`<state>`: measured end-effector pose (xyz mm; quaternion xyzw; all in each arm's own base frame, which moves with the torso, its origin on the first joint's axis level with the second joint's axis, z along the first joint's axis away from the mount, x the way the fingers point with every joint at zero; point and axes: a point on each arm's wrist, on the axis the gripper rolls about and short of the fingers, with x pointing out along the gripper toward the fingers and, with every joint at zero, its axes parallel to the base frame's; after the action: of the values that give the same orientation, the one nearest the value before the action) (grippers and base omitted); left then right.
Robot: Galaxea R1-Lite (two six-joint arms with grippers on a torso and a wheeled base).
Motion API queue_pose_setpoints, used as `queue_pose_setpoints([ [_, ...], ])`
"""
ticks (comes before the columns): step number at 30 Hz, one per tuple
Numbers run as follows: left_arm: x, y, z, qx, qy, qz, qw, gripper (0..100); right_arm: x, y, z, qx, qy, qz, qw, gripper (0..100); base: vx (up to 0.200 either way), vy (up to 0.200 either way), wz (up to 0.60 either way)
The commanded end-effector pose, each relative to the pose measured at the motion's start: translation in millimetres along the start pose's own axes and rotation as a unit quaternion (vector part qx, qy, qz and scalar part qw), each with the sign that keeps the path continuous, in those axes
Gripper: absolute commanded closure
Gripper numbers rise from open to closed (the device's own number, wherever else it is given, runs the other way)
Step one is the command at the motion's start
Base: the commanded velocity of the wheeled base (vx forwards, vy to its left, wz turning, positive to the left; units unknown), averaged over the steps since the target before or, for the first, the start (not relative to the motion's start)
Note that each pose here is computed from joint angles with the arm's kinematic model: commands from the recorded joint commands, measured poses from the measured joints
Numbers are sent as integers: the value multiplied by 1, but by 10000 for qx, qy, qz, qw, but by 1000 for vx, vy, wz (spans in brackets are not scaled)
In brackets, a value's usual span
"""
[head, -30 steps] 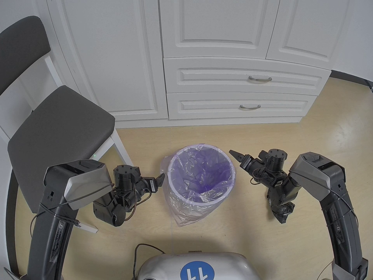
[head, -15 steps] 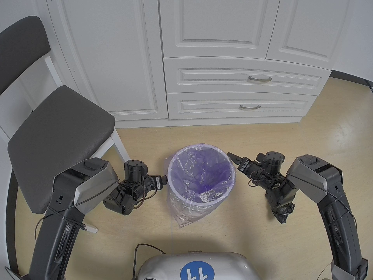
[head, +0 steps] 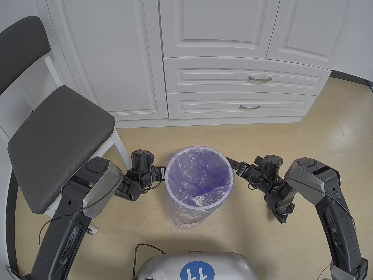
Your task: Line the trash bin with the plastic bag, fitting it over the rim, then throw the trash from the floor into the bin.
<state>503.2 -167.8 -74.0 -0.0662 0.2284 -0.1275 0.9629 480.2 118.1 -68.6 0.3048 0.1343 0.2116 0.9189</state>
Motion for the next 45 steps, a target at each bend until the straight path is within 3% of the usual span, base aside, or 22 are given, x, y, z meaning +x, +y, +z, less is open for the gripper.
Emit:
queue_pose_setpoints([
  [1, 29, 11, -25, 272, 195, 315, 9989, 0, 0, -4, -8, -119, 78, -35, 9999, 0, 0, 0, 0],
  [21, 29, 15, -38, 411, 700, 600, 9949, 0, 0, -4, -9, -145, 101, -41, 9998, 0, 0, 0, 0],
  [23, 28, 24, -33, 682, 663, 869, 9917, 0, 0, -5, -9, -144, 101, -41, 9998, 0, 0, 0, 0],
  [25, 21, 51, -32, 1160, 849, 1310, 9809, 0, 0, -5, -9, -142, 107, -45, 9998, 0, 0, 0, 0],
  [27, 16, 61, -30, 1399, 916, 1409, 9758, 0, 0, -5, -9, -142, 107, -45, 9998, 0, 0, 0, 0],
  [29, -6, 89, -13, 1945, 993, 1495, 9644, 0, 0, -5, -9, -149, 116, -33, 9998, 0, 0, 0, 0],
  [31, -24, 93, -11, 2120, 1203, 1105, 9635, 0, 0, -5, -9, -149, 116, -33, 9998, 0, 0, 0, 0],
  [33, -42, 96, -10, 2424, 1346, 308, 9603, 0, 0, -5, -9, -149, 120, -26, 9998, 0, 0, 0, 0],
  [36, -47, 98, -11, 3019, 1096, -524, 9456, 0, 0, -5, -9, -149, 125, -20, 9998, 0, 0, 0, 0],
  [39, -47, 95, -12, 3342, 791, -991, 9339, 0, 0, -5, -9, -149, 125, -20, 9998, 0, 0, 0, 0],
  [45, -44, 72, -10, 3437, 219, -1898, 9195, 0, 0, -5, -10, -143, 152, -21, 9998, 0, 0, 0, 0],
])
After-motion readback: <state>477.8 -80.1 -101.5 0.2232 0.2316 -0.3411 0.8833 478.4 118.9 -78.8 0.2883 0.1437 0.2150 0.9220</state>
